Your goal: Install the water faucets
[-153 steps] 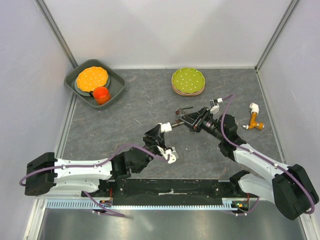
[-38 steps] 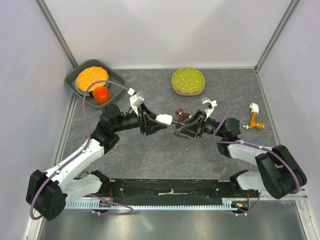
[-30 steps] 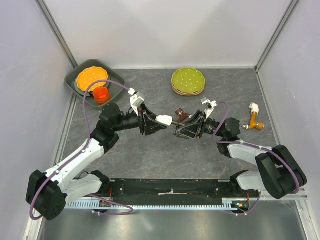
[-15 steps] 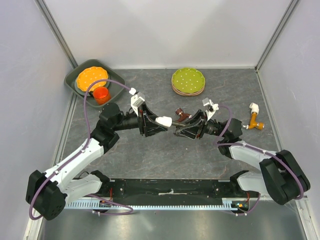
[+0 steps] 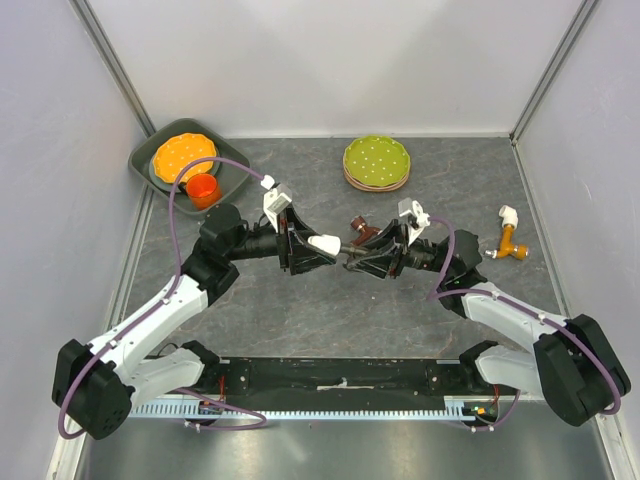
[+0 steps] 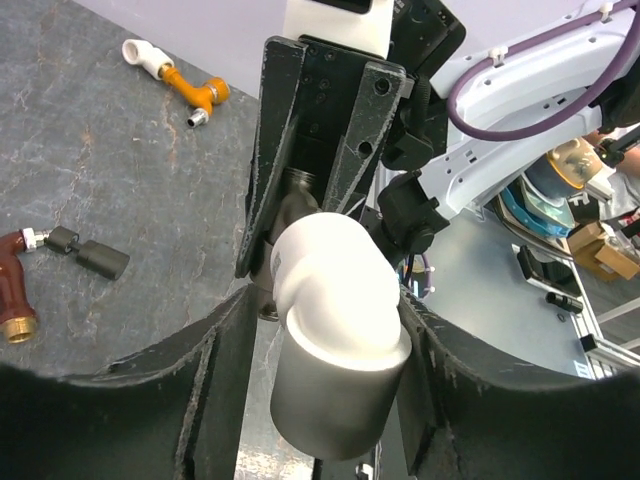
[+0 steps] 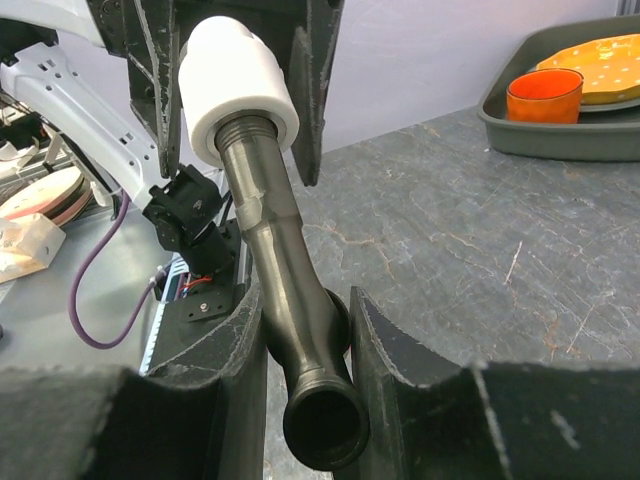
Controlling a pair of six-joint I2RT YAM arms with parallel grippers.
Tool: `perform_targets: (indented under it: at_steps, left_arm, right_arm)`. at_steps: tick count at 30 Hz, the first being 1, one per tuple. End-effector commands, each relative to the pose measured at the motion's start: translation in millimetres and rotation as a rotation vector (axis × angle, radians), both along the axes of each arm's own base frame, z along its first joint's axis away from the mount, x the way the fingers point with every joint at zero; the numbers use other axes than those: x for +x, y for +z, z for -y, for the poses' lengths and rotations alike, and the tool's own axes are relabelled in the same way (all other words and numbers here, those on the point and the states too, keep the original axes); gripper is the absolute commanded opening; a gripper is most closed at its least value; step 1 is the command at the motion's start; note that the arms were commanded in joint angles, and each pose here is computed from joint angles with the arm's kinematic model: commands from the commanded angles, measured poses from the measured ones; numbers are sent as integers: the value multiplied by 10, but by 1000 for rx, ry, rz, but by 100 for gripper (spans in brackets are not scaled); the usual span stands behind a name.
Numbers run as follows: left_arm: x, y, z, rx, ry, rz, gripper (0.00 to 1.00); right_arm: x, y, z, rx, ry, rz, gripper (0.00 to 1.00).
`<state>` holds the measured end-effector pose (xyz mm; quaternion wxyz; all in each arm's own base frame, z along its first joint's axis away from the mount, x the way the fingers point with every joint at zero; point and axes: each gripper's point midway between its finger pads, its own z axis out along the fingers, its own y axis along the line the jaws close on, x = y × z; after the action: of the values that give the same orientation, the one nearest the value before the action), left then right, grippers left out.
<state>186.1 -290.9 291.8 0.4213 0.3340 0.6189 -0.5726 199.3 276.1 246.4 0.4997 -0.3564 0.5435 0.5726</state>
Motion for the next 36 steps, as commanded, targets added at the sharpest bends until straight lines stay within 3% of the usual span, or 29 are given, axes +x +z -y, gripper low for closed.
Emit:
perform_targets:
  at_steps: [1, 13, 19, 22, 23, 24, 29, 36]
  left_arm:
    - [55, 105, -21, 0, 30, 57, 61]
    - [74, 143, -61, 4, 60, 97, 61]
    - [56, 139, -62, 5, 49, 106, 44]
    - [50, 142, -65, 5, 46, 121, 21]
    - [59, 142, -69, 8, 50, 137, 6]
    - [63, 134, -76, 10, 54, 148, 2]
    - [58, 175, -151, 12, 88, 269, 2]
    - [41, 130, -228, 43, 102, 422, 2]
  right_arm:
    - [-27, 348, -21, 44, 10, 152, 0]
    - [19, 264, -36, 13, 6, 96, 0]
    - [46, 240, -57, 7, 11, 64, 0]
    - [61, 227, -65, 0, 11, 40, 0]
    - [70, 212, -73, -5, 13, 14, 0]
    - [75, 179, -77, -18, 13, -25, 0]
    - [117, 197, -117, -17, 14, -243, 0]
    - [-37, 492, -129, 124, 118, -562, 0]
